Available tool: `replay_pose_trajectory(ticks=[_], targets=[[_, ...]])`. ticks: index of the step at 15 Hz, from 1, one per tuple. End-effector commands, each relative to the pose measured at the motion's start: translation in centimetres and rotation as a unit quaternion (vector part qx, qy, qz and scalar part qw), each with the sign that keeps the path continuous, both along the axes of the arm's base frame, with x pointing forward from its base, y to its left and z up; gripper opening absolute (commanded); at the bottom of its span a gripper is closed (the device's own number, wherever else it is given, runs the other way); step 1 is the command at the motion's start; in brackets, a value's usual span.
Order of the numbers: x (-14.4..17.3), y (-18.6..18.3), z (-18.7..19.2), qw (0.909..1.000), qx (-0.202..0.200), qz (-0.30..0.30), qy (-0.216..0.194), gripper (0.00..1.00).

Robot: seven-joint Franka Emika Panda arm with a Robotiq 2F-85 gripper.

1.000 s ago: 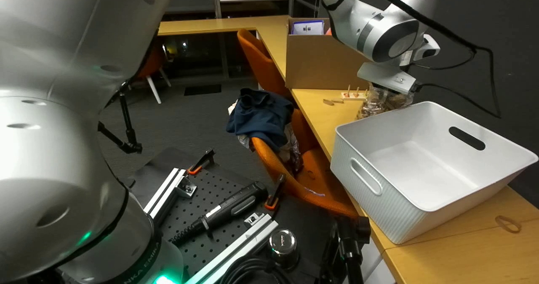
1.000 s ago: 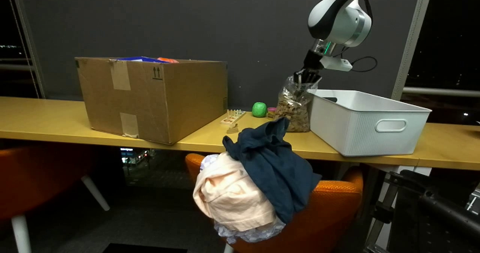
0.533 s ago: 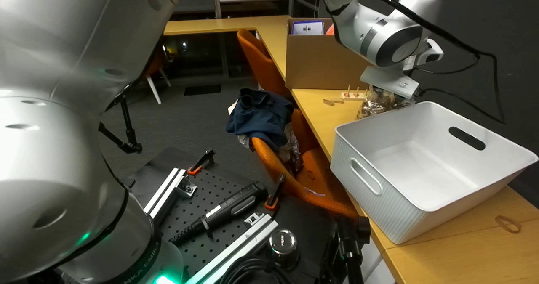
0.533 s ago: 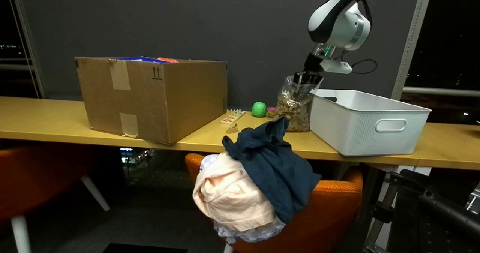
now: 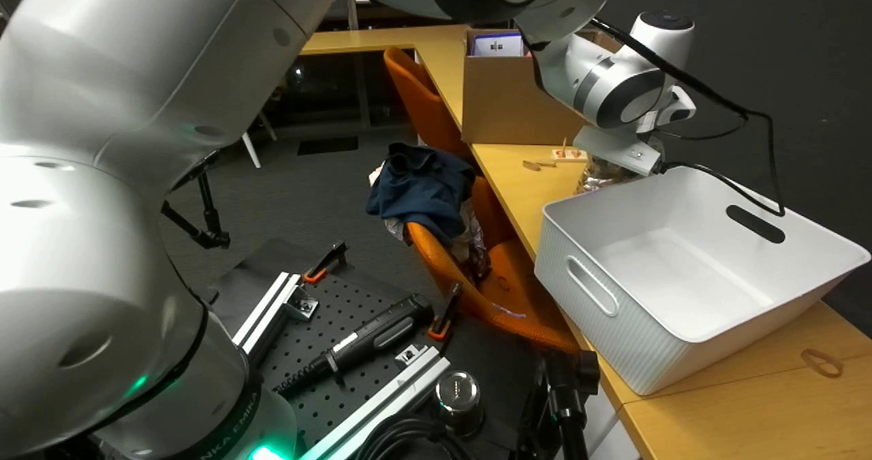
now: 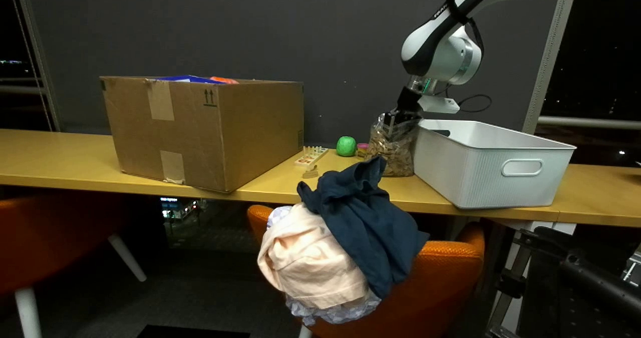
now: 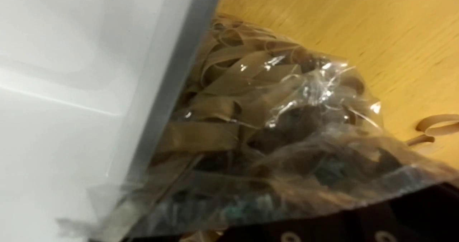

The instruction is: Remove some rubber bands from the plastic.

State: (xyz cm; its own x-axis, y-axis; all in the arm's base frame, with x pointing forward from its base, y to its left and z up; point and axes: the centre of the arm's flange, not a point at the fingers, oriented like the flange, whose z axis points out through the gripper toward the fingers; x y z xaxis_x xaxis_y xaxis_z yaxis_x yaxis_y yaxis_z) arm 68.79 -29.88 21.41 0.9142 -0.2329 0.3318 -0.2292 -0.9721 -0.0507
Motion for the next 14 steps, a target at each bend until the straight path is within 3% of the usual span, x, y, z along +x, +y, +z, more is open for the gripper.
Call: replay_pose_trajectory(ticks=[1,3,4,8,14], targets=[[1.4,-0.2,-0.7,0.9999,-0.001,0.012,-0.009,0.19],[1.1,-0.2,0.4,0.9998,-0.006,0.015,-0.016,0.02],[1.0,-0.3,0.9,0.9997,-0.007,0.016,-0.019,0.0],[0.2,-0.6,3.2,0.9994,-0.012,0.015,-0.03,0.01],[-1.5,0.0,9.6,0.999,-0.025,0.001,-0.036,0.01]])
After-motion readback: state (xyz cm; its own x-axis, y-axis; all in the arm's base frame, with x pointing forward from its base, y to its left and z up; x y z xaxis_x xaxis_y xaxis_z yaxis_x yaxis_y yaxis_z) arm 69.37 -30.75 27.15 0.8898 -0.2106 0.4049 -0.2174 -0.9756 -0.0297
